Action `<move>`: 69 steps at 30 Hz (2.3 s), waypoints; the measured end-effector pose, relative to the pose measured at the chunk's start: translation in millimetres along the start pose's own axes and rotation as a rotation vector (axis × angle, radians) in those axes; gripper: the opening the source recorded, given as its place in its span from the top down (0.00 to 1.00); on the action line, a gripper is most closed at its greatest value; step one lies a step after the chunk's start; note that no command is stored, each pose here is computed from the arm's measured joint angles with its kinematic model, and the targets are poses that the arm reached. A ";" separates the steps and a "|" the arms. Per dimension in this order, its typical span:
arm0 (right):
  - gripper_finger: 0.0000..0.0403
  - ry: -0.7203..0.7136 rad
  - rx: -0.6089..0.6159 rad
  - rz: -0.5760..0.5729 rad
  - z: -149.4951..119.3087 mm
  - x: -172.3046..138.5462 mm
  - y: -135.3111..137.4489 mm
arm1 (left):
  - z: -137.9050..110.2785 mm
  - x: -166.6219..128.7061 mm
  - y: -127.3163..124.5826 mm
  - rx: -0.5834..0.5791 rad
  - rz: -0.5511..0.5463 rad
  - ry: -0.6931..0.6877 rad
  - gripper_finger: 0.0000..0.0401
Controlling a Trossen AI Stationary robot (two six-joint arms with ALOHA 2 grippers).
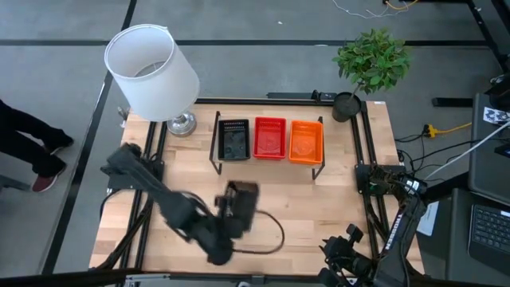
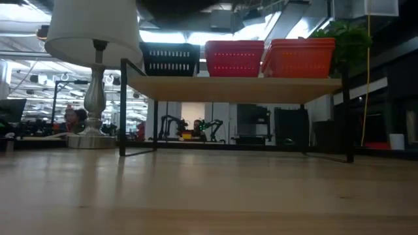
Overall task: Stack baskets on shelf by color
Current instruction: Stack the black bin on top of the black bin on the shelf
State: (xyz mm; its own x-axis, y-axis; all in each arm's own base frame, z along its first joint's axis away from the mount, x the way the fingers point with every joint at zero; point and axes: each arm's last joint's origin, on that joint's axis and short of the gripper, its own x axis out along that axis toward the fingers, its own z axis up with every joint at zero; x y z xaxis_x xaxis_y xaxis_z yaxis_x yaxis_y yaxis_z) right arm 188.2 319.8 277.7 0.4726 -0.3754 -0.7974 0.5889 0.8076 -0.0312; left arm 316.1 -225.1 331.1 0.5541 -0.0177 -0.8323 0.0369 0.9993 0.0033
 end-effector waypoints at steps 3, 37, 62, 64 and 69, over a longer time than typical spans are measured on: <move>0.77 -0.002 0.001 0.001 0.0 0.0 0.1 | 8.1 -50.3 17.1 0.015 0.091 -0.163 1.00; 0.77 0.219 0.203 0.108 -32.9 18.9 16.4 | -1.8 -77.2 210.3 -0.138 0.361 0.076 1.00; 0.77 0.223 0.195 0.104 -33.3 19.1 15.9 | -8.1 -30.9 223.4 -0.148 0.231 0.066 0.92; 0.77 0.224 0.195 0.104 -33.3 19.1 15.9 | -8.2 -30.9 226.0 -0.155 0.236 0.066 0.88; 0.77 0.224 0.194 0.104 -33.3 19.1 15.9 | -7.3 -30.9 229.1 -0.166 0.242 0.056 0.77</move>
State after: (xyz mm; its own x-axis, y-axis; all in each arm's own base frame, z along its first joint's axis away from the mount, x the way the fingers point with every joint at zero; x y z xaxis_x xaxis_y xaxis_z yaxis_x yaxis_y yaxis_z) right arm 184.8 340.6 241.9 0.3932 -0.1683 -0.9039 0.6695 0.7262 0.1560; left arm 301.3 4.6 353.5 0.4832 0.2186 -0.8478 -0.2293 0.9661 0.1185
